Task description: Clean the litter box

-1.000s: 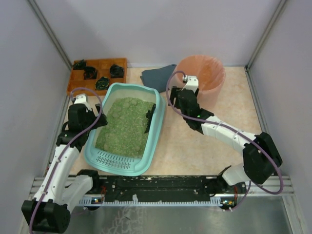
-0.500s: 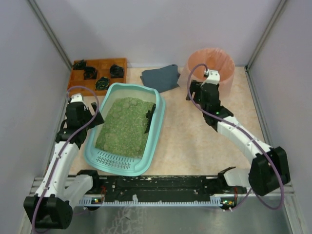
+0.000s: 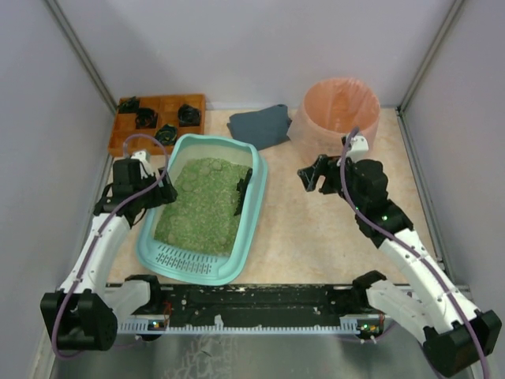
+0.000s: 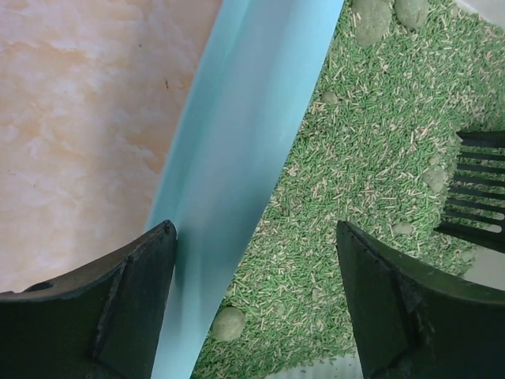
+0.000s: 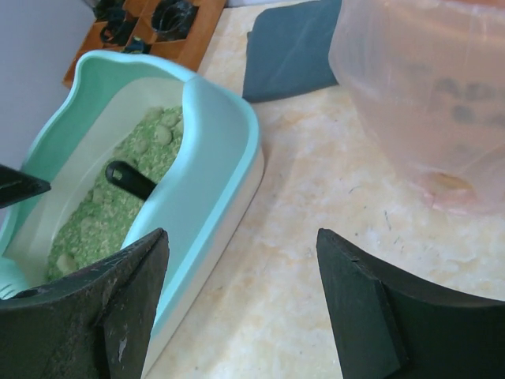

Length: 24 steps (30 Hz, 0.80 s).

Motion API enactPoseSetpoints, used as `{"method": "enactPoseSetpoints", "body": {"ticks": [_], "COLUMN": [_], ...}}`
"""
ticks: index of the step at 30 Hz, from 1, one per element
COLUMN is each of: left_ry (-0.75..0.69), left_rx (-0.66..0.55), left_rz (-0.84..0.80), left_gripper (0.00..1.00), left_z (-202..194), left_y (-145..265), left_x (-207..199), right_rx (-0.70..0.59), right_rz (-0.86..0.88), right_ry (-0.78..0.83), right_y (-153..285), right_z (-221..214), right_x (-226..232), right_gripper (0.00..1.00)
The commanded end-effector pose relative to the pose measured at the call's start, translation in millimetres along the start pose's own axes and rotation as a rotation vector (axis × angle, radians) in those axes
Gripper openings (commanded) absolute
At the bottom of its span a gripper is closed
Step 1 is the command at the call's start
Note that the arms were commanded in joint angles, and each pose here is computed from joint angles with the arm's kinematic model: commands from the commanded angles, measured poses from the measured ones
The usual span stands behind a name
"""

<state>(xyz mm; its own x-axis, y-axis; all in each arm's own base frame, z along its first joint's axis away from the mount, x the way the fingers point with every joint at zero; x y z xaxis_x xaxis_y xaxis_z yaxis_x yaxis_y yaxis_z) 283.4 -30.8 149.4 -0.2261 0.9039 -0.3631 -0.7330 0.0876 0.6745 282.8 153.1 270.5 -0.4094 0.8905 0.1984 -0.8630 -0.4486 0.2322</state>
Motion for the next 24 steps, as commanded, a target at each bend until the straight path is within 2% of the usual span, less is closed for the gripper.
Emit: {"method": "enactPoseSetpoints", "body": {"ticks": [1,4,9,16,20,24], "left_ry": [-0.042,-0.078,-0.060,-0.106,-0.180,-0.203], "left_rx": [0.095,0.138,0.225,0.278,0.248,0.103], "left_rz": [-0.197,-0.227,-0.339,-0.463,-0.508,-0.397], "left_gripper": [0.84,0.84,0.84,0.84,0.86,0.90], "left_z": [-15.7,-36.7,-71.7,-100.5,-101.4,-72.0], "left_y": [11.2,17.0,30.2,46.5,51.7,55.5], "left_x": [-50.1,-72.8,-116.6,-176.2,-190.4,-170.1], "right_rx": [0.015,0.014,0.023,0.019,0.024,0.069], "right_rz": [0.058,0.044,0.010,-0.068,-0.111,-0.109], "right_ry": [-0.057,-0.069,-0.091,-0.090,-0.071,-0.046], "right_y": [23.4,38.2,60.3,89.8,98.9,98.7], "right_z": [-7.4,-13.1,-24.2,-31.6,-32.1,-29.6], "right_x": [12.8,10.7,5.4,-7.2,-14.3,-13.0], "right_gripper": [0.75,0.75,0.75,0.75,0.76,0.76]}}
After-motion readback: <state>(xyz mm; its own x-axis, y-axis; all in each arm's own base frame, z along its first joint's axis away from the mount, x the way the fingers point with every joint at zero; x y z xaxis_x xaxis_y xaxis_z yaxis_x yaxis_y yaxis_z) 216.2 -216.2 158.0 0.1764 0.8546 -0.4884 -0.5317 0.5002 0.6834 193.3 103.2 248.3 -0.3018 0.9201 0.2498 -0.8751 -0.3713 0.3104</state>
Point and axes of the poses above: each gripper's point midway between its finger pads, its own y axis back along the fingers, its own x axis along the line the jaws close on, z = x × y, the point moved 1 cm from there along y, back along the fingers, and after that the axes turned 11 degrees about y, right-handed, at the moved point
